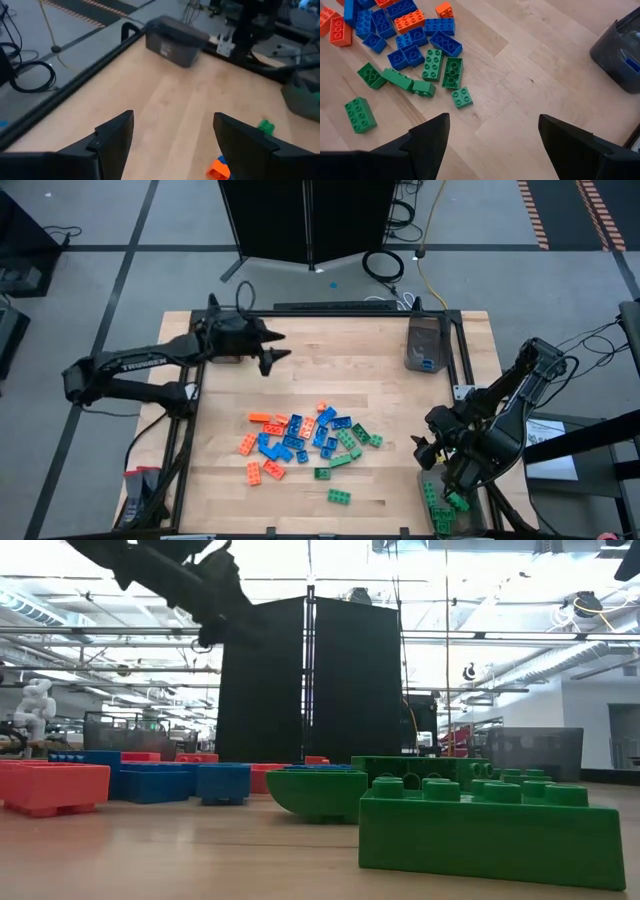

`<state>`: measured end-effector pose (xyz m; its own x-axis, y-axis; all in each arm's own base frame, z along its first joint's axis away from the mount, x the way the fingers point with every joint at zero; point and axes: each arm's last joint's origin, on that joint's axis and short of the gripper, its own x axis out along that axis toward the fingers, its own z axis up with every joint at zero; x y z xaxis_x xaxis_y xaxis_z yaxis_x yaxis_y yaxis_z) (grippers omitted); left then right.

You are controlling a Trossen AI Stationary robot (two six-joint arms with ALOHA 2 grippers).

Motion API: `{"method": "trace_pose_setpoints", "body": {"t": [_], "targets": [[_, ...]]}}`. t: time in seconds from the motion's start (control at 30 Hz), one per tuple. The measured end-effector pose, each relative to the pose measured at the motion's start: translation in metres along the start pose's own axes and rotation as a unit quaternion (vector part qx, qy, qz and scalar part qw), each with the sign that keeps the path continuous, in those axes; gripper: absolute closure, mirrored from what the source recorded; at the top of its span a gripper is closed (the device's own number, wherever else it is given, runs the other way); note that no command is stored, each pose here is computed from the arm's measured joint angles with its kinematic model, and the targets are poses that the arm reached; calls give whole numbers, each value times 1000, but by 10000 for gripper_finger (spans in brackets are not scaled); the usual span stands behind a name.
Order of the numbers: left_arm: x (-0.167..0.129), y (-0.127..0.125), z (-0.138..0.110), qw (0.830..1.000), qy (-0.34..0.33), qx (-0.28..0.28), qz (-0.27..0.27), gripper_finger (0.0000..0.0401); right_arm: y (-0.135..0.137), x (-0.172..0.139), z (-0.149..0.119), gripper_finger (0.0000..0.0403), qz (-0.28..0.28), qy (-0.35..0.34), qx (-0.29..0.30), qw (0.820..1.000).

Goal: Sort blocks
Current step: Put the orange game piece into the top left black bin

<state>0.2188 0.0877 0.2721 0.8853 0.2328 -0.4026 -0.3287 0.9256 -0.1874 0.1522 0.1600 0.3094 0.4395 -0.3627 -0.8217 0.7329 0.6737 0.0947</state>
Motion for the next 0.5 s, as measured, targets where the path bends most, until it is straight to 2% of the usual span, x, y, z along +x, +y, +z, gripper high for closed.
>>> {"method": "trace_pose_setpoints", "body": {"t": [0.13,0.3,0.5], "targets": [[24,-13,-13,999,38,-25,-19,125,0,0,0,103,0,-2,0,1000],[58,-36,-36,994,81,21,-64,125,0,0,0,103,0,-2,0,1000],[87,-50,-55,991,95,32,-91,125,0,0,0,103,0,-2,11,1000]]}}
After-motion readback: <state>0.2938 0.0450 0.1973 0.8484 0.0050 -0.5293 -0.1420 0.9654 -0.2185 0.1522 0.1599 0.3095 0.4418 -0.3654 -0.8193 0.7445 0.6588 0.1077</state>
